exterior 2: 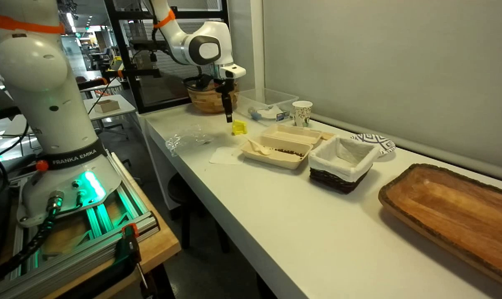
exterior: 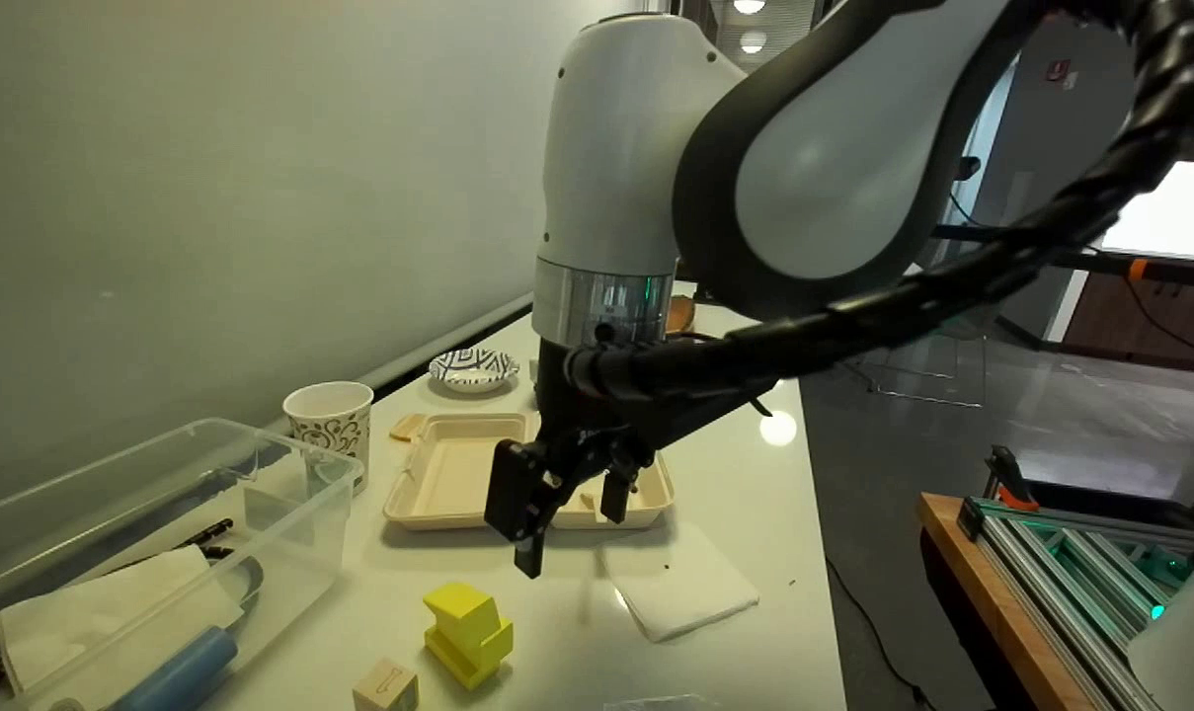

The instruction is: Pick up the yellow object from the counter and put it in the wooden bowl

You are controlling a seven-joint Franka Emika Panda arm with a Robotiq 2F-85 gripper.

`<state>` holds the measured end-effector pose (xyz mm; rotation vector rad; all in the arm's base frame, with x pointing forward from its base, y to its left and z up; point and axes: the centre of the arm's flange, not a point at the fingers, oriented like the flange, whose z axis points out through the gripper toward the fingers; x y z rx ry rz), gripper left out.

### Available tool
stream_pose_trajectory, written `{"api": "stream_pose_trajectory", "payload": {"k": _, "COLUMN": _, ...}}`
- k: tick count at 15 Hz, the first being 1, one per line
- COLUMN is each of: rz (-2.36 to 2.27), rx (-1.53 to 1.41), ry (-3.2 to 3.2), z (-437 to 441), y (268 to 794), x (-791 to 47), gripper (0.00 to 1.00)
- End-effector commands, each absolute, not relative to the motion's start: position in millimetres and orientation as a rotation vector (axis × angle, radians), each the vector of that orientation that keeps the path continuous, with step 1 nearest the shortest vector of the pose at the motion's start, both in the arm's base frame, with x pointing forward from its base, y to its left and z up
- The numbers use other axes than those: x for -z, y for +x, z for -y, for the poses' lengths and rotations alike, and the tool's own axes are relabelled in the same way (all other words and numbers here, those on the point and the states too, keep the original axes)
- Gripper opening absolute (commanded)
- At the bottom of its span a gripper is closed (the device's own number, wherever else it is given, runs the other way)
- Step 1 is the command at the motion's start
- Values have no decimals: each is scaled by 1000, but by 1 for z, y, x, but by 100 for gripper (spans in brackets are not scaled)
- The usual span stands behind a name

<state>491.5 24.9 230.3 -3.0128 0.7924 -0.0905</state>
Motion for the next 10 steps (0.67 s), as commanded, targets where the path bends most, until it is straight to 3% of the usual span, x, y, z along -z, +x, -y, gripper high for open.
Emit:
{"api": "stream_pose_trajectory", "payload": {"k": 1, "rz": -793, "rx": 88, "ry": -3013, "z": -26, "y": 494, "x": -228, "gripper": 100}}
{"api": "stream_pose_trajectory", "payload": {"k": 10, "rz": -826, "rx": 101, "ry": -2970, "z": -44, "y": 507, "x": -219, "gripper": 100}}
